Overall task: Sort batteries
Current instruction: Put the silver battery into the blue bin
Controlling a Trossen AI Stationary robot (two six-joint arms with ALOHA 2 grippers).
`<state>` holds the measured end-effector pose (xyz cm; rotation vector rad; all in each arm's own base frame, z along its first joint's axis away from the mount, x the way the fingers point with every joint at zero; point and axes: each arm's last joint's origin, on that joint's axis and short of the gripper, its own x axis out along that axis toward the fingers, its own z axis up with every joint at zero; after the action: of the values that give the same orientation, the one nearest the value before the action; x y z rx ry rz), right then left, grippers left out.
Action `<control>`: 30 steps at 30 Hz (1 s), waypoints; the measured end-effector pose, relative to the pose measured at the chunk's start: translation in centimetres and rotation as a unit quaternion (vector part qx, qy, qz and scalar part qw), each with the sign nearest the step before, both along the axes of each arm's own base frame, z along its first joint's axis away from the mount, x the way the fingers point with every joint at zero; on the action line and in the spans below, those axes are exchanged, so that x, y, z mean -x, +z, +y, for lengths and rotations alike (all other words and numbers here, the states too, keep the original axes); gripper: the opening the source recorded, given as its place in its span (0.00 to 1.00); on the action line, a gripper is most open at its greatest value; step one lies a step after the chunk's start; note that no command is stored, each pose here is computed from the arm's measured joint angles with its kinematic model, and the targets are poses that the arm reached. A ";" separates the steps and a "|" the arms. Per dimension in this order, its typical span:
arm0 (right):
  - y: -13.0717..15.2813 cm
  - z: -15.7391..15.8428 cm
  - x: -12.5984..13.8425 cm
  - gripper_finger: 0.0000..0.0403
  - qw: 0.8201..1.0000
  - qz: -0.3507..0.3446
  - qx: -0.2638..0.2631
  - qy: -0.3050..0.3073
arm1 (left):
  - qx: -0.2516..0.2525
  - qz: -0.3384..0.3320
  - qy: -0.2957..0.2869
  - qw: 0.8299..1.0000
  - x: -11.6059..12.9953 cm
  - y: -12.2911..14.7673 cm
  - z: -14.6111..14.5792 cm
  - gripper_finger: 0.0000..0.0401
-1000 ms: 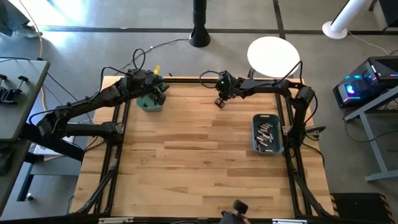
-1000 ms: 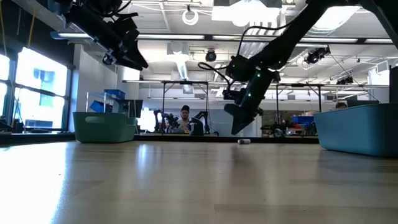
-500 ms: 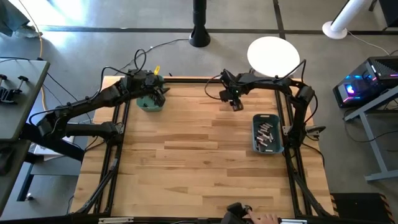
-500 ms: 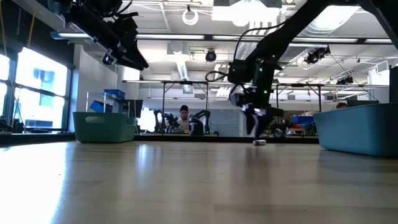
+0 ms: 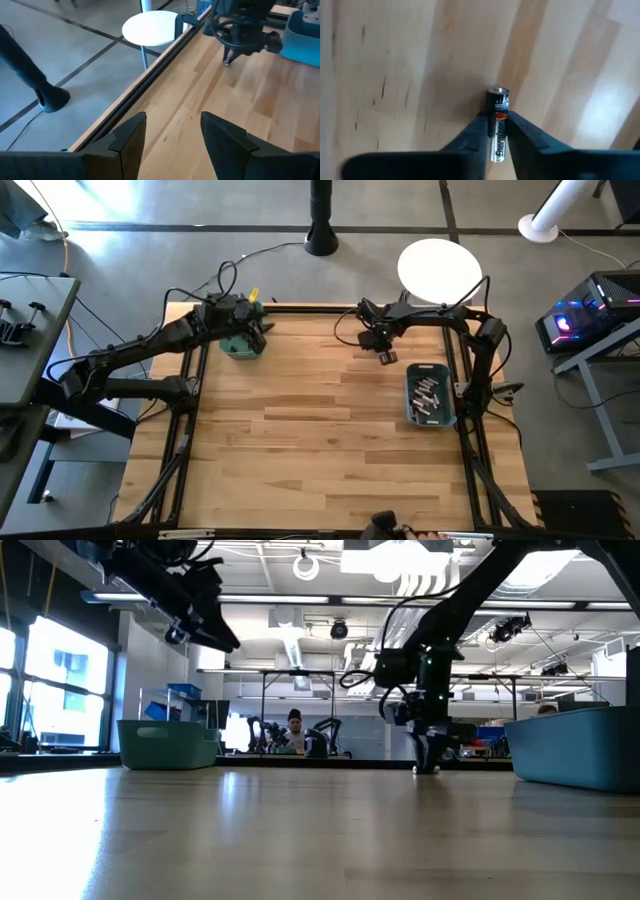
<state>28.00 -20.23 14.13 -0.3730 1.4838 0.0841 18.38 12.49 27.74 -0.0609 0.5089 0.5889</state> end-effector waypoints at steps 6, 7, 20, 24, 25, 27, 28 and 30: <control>0.4 0.5 -1.7 0.05 0.988 -0.093 -0.009 -0.126 | -0.001 0.000 -0.010 1.000 -0.3 0.0 -0.4 0.45; 0.6 0.9 -2.1 0.04 0.986 -0.108 -0.019 -0.129 | -0.001 0.000 -0.011 1.000 -0.3 0.0 -0.5 0.45; 14.2 13.0 -2.9 0.04 0.926 -0.363 0.066 -0.081 | -0.004 -0.004 -0.029 1.000 -0.8 0.1 -1.2 0.45; 16.1 17.0 0.4 0.04 0.891 -0.412 0.113 -0.155 | -0.004 -0.004 -0.038 0.999 -1.0 0.1 -1.5 0.45; 16.2 17.8 1.5 0.04 0.882 -0.415 0.122 -0.186 | -0.004 -0.004 -0.040 0.999 -1.1 0.1 -1.6 0.45; 16.4 18.9 3.8 0.04 0.862 -0.414 0.124 -0.265 | -0.005 -0.005 -0.045 0.999 -1.2 0.1 -1.8 0.45; 16.4 19.4 4.9 0.04 0.849 -0.412 0.112 -0.313 | -0.006 -0.007 -0.048 0.999 -1.2 0.1 -1.9 0.45; 16.2 19.9 7.2 0.04 0.816 -0.396 0.067 -0.416 | -0.007 -0.010 -0.053 0.999 -1.4 0.2 -2.1 0.45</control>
<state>20.85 -0.35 30.37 0.1642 0.7040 -0.7987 19.76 10.40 27.94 -0.0259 0.4856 0.4881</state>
